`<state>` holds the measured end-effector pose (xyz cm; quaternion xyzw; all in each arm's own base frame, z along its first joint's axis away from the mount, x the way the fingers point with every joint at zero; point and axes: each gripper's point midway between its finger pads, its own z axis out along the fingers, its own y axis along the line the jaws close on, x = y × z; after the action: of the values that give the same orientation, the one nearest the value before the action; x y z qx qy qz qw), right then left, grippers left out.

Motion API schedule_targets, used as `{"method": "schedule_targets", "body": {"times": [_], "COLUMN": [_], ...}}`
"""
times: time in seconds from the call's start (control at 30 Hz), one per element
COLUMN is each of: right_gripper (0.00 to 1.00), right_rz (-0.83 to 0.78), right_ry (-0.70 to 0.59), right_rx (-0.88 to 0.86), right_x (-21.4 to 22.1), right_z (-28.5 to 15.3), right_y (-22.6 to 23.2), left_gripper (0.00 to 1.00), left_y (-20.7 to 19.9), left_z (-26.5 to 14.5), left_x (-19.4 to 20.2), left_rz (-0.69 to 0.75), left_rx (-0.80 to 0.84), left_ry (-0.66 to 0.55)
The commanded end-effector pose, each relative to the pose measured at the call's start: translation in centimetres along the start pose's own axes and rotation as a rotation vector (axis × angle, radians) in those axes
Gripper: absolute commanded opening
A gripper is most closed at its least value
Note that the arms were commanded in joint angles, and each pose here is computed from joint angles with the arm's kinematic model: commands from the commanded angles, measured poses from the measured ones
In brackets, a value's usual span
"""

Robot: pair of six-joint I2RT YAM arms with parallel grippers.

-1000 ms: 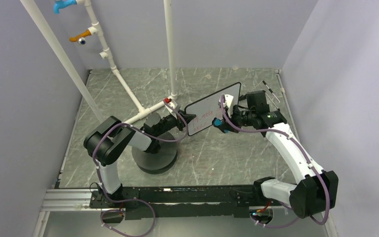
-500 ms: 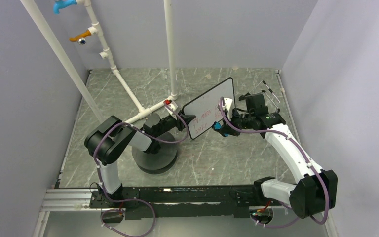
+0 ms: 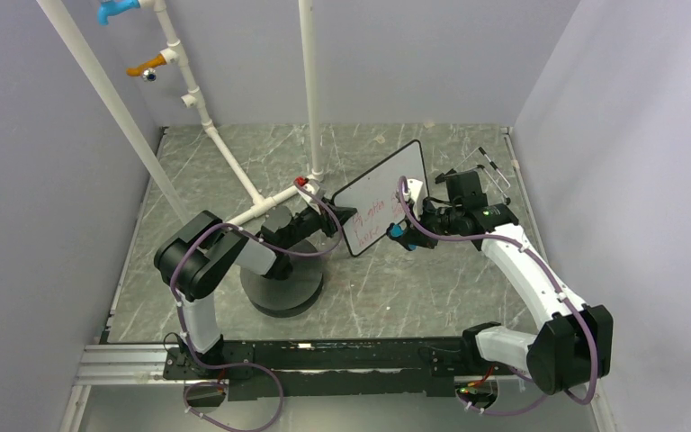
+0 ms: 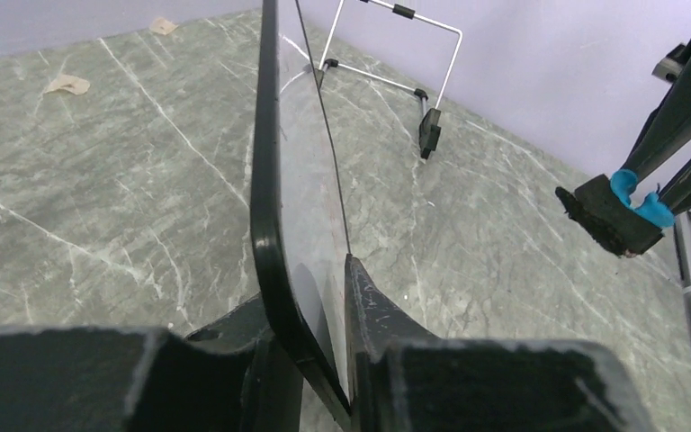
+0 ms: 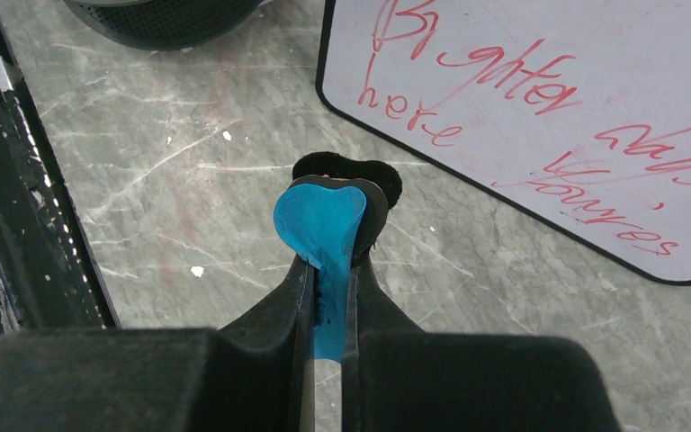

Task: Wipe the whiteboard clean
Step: Erase the whiteboard at the center of the board.

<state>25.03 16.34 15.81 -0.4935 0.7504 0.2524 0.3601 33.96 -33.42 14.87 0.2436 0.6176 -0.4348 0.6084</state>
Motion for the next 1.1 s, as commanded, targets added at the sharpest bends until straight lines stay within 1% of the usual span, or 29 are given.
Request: {"method": "schedule_targets", "body": {"times": [0.0, 0.03, 0.07, 0.17, 0.23, 0.37, 0.47, 0.6, 0.7, 0.8, 0.93, 1.07], "right_gripper": [0.00, 0.00, 0.00, 0.00, 0.00, 0.00, 0.00, 0.00, 0.00, 0.00, 0.00, 0.00], "right_rz": [-0.033, -0.032, -0.033, -0.044, -0.069, -0.188, -0.272, -0.263, -0.234, -0.216, -0.211, -0.249], "right_ry": [-0.016, -0.013, -0.009, 0.005, 0.023, 0.057, 0.085, 0.096, 0.082, 0.068, 0.084, 0.077], "right_rx": [-0.011, -0.010, -0.012, -0.011, -0.001, 0.091, 0.171, 0.279, 0.329, 0.328, 0.266, 0.147], "right_x": [-0.4, -0.3, -0.2, -0.1, 0.1, -0.6, -2.1, -4.7, -5.7, -6.2, -6.0, -5.5], "right_z": [0.3, 0.3, 0.4, 0.7, 1.2, 2.5, 3.8, 5.1, 5.6, 6.1, 7.5, 8.5], "right_y": [0.0, 0.0, 0.0, 0.1, -0.1, -1.4, -2.4, -4.9, -6.2, -6.4, -5.5, -2.6], "left_gripper": [0.16, 0.07, 0.00, 0.00, 0.00, 0.00, 0.00, 0.00, 0.00, 0.00, 0.00, 0.00], "left_y": [-0.2, -0.2, -0.3, -0.5, -0.5, -0.3, -0.6, -1.2, -1.7, -2.1, -2.6, -2.7], "left_z": [1.1, 1.1, 1.1, 1.1, 1.2, 1.8, 1.8, 1.2, 0.8, 0.8, 1.1, 1.2], "left_x": [-3.6, -3.5, -3.6, -3.8, -4.1, -4.6, -4.6, -4.8, -4.9, -5.1, -5.1, -5.2], "left_rz": [-0.032, -0.039, -0.043, -0.063, -0.100, -0.263, -0.364, -0.458, -0.507, -0.541, -0.571, -0.576], "left_rx": [0.005, 0.007, 0.008, 0.017, 0.010, -0.026, -0.053, -0.070, -0.070, -0.054, -0.026, -0.017], "left_ry": [-0.117, -0.116, -0.118, -0.119, -0.101, -0.002, 0.050, 0.076, 0.083, 0.085, 0.090, 0.090]}}
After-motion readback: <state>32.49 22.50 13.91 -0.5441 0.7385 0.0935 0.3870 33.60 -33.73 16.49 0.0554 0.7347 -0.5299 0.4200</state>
